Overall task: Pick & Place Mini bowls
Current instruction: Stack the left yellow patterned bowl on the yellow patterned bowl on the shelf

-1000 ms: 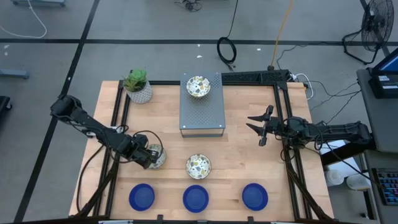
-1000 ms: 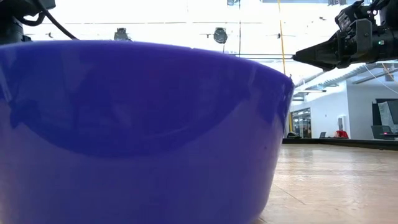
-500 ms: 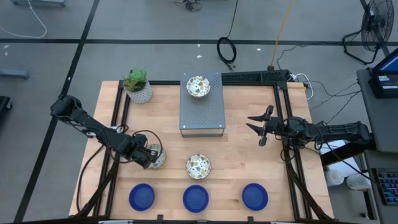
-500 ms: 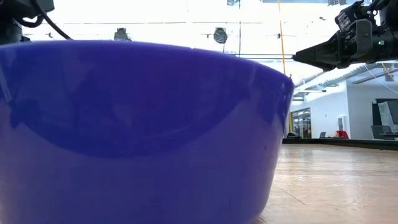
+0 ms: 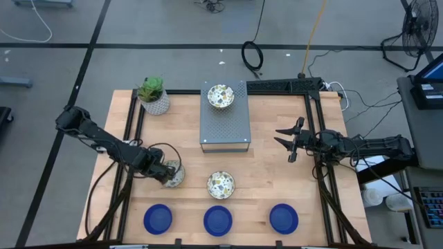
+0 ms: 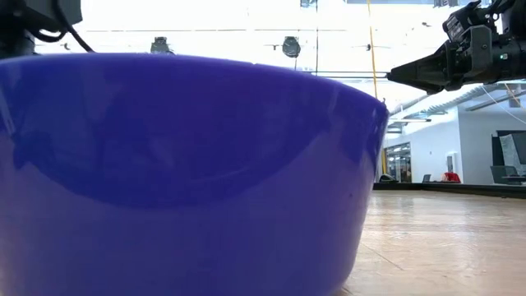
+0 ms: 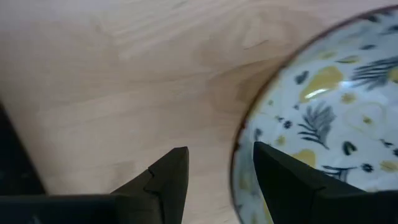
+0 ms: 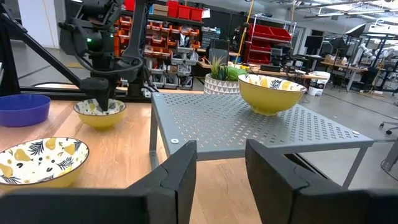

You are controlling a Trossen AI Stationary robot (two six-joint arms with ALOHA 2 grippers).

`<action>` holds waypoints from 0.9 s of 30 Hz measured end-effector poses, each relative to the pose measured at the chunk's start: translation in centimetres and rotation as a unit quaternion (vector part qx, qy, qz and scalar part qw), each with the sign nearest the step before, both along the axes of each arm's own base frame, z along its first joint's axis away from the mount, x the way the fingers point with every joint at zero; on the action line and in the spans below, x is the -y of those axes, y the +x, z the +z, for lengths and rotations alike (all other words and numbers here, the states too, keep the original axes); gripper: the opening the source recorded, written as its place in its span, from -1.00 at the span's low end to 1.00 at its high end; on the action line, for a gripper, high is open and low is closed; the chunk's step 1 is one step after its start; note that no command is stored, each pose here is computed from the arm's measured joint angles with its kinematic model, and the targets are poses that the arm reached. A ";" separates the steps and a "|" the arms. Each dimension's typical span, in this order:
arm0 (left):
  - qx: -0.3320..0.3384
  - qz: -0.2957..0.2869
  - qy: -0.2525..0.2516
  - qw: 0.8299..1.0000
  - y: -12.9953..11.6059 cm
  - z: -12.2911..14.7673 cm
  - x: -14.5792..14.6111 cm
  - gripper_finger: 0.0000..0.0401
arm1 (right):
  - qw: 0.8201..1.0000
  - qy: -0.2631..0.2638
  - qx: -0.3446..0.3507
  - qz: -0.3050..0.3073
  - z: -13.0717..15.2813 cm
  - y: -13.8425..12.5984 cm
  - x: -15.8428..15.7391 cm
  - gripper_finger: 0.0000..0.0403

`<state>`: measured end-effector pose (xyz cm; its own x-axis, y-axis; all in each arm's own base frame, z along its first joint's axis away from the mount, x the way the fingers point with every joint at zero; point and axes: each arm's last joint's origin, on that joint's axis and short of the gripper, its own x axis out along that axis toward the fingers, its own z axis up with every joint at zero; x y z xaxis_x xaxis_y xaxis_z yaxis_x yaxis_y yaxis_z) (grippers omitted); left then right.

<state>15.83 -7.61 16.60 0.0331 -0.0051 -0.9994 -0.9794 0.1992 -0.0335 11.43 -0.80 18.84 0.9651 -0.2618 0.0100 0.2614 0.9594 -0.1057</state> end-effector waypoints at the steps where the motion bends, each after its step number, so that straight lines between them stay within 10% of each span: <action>1: -0.002 -0.002 -0.003 1.000 0.1 0.0 -0.2 -0.09 | 1.000 0.000 0.000 0.000 0.0 0.0 0.0 -0.37; 27: 0.010 -0.016 -0.001 1.000 0.5 0.1 -1.0 -0.09 | 1.000 0.000 -0.003 0.000 0.0 0.0 0.0 -0.37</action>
<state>16.35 -6.62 16.71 0.0520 -0.0079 -0.9986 -0.9715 0.2311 -0.0524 11.43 -0.80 18.79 0.9649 -0.2624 0.0052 0.2614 0.9593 -0.1069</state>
